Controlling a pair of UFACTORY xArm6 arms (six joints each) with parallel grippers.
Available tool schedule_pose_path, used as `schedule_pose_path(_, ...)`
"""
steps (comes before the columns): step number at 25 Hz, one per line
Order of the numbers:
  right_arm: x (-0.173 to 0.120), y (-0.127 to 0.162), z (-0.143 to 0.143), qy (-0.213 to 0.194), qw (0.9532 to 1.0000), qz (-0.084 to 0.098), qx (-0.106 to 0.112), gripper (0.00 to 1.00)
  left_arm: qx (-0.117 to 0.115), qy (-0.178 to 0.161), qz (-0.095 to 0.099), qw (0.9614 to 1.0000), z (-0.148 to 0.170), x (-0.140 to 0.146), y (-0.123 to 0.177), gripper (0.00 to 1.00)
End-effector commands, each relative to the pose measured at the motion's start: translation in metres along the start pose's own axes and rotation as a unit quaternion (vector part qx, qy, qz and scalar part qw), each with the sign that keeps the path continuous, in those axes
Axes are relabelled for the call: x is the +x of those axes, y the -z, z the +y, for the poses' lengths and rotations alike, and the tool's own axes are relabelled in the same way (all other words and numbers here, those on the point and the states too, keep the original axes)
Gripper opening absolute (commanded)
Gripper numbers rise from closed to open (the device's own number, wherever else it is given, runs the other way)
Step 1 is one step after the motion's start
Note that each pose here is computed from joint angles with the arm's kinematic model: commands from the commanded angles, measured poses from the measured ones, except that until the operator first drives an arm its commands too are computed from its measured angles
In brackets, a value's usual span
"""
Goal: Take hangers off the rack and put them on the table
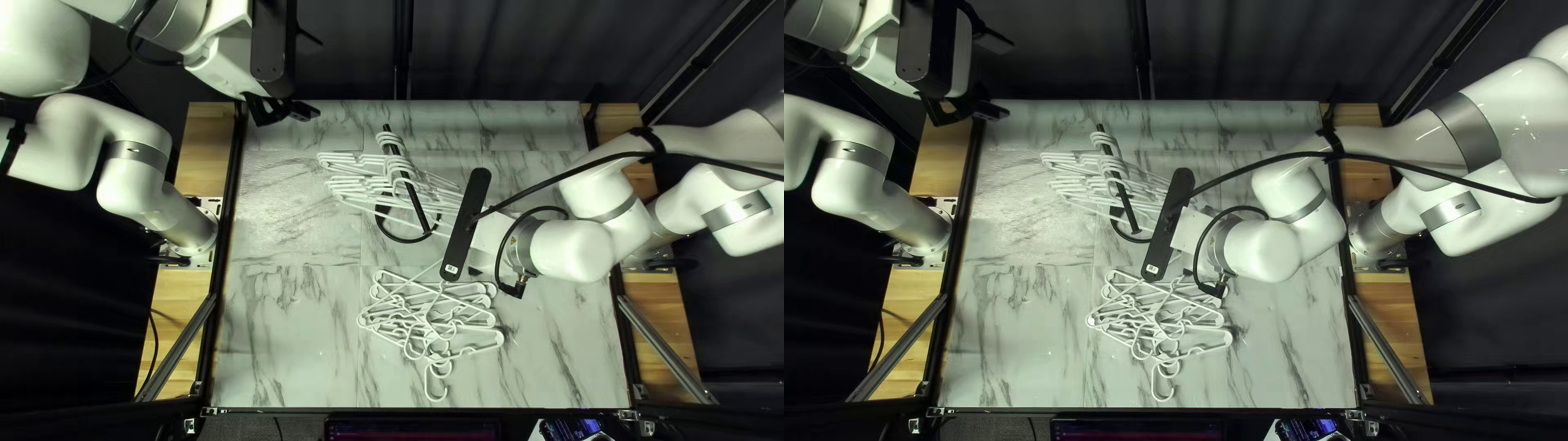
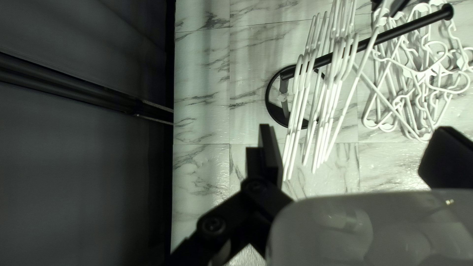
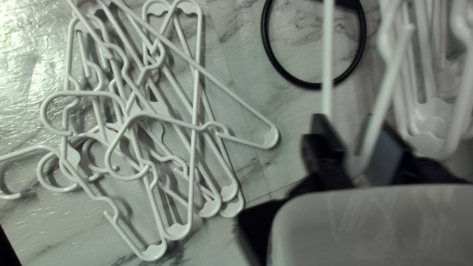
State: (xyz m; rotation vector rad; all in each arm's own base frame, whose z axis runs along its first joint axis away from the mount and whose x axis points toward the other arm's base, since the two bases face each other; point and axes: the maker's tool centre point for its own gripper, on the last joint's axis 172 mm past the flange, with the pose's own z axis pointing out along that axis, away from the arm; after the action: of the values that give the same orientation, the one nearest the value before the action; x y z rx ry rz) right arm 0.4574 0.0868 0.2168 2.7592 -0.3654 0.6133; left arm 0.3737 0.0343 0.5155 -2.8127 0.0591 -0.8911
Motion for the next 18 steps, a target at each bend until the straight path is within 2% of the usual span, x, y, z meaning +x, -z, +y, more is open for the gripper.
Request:
schedule_pose_path(1,0.007,0.009,0.003,0.000,1.0000,0.007,-0.001,0.00,0.000,0.000,0.000,1.0000,0.000,0.000,0.000,1.00)
schedule_pose_path(5,0.014,0.027,0.004,0.003,0.9998,0.021,-0.002,0.00,0.000,0.000,0.000,1.0000,0.000,0.000,0.000,1.00)
schedule_pose_path(10,0.009,0.056,-0.013,0.016,0.9989,0.045,0.001,0.00,0.000,0.000,0.000,1.0000,0.000,0.000,0.000,1.00)
schedule_pose_path(15,-0.004,0.066,-0.053,0.058,0.9958,0.066,0.024,0.00,0.000,0.000,0.000,1.0000,0.000,0.000,0.000,1.00)
schedule_pose_path(18,-0.015,0.067,-0.085,0.100,0.9914,0.073,0.043,0.00,0.000,0.000,0.000,1.0000,0.000,0.000,0.000,1.00)
